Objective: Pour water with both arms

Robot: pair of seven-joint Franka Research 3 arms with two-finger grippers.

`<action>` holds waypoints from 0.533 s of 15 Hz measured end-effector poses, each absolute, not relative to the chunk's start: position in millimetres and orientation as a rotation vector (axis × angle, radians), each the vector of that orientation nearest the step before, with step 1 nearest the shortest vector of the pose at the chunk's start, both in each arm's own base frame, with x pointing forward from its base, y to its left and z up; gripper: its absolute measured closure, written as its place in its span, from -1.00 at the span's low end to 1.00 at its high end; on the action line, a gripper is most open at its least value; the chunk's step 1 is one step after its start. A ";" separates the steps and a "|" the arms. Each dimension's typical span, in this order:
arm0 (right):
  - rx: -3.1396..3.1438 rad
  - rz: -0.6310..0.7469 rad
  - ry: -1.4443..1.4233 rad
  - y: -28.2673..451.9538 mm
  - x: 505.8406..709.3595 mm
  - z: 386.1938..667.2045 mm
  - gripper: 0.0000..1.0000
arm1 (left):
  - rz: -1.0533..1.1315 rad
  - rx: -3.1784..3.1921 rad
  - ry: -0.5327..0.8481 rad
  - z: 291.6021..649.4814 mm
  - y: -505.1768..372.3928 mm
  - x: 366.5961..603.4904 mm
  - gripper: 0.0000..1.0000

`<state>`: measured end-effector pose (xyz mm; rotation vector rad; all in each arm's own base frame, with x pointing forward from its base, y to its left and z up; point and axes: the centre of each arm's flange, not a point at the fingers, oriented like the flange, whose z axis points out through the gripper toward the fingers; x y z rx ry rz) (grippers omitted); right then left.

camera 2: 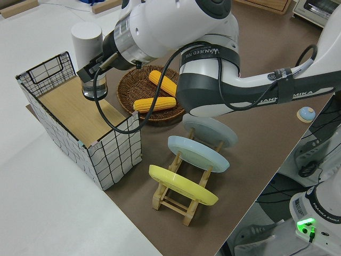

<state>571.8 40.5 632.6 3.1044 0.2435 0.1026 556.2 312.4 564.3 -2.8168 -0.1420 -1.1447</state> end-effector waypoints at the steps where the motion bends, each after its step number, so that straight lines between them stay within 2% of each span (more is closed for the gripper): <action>1: 3.104 0.103 0.243 40.5 571.8 632.6 -0.98 | -1.155 -2.822 -0.128 558.4 318.2 558.0 -0.28; 8: 3.104 0.103 0.243 40.5 571.8 632.6 -0.98 | -1.196 -2.857 -0.122 519.3 346.8 574.1 -0.28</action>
